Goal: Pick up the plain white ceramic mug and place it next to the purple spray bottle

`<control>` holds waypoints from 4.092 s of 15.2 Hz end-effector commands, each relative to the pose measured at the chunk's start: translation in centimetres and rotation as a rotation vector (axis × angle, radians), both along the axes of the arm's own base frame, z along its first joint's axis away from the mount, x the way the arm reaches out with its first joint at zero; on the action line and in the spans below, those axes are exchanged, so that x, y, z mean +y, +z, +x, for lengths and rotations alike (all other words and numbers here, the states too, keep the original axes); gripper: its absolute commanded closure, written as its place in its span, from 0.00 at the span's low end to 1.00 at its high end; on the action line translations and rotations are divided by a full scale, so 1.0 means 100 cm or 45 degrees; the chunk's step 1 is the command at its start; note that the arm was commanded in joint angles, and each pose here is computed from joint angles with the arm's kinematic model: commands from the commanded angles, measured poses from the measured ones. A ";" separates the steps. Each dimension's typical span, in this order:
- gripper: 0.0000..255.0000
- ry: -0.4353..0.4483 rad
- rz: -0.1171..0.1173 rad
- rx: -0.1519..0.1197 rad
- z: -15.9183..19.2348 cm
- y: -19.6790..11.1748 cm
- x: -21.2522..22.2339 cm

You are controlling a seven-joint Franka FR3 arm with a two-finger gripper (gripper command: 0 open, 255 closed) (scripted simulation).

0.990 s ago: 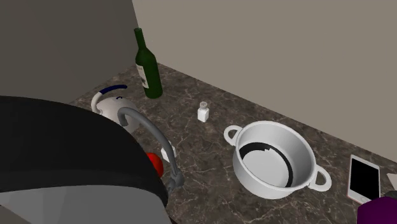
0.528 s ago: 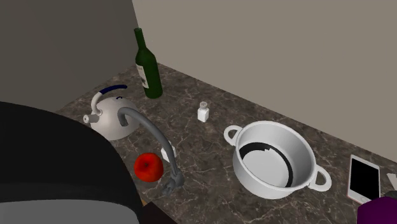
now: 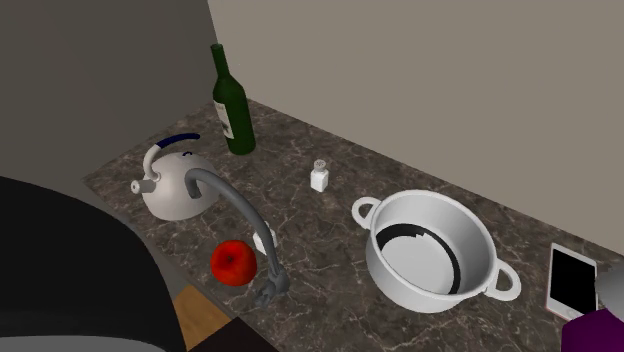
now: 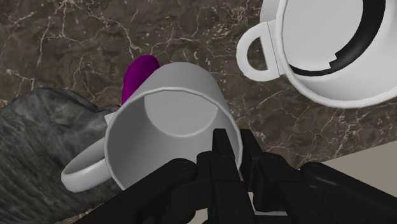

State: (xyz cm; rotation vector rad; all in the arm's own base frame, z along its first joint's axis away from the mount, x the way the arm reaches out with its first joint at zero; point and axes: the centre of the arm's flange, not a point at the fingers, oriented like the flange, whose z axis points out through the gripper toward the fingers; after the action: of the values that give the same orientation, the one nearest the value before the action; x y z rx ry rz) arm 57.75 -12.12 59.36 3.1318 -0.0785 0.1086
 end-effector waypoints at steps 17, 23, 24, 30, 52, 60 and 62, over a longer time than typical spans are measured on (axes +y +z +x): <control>1.00 0.000 0.000 -0.001 -0.001 -0.096 0.000; 1.00 0.000 0.000 -0.001 -0.001 -0.127 0.000; 1.00 0.000 0.000 -0.001 -0.001 -0.133 0.000; 1.00 0.000 0.000 -0.001 -0.001 -0.164 0.000; 0.00 0.000 0.000 -0.001 -0.001 -0.210 0.000; 0.00 0.000 0.000 -0.001 -0.004 -0.160 0.000; 0.00 0.000 0.000 -0.001 -0.004 -0.160 0.000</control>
State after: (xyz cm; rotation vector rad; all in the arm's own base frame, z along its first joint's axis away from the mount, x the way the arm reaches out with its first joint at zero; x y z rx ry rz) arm 57.33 -12.11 43.34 3.1316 -0.0784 0.1098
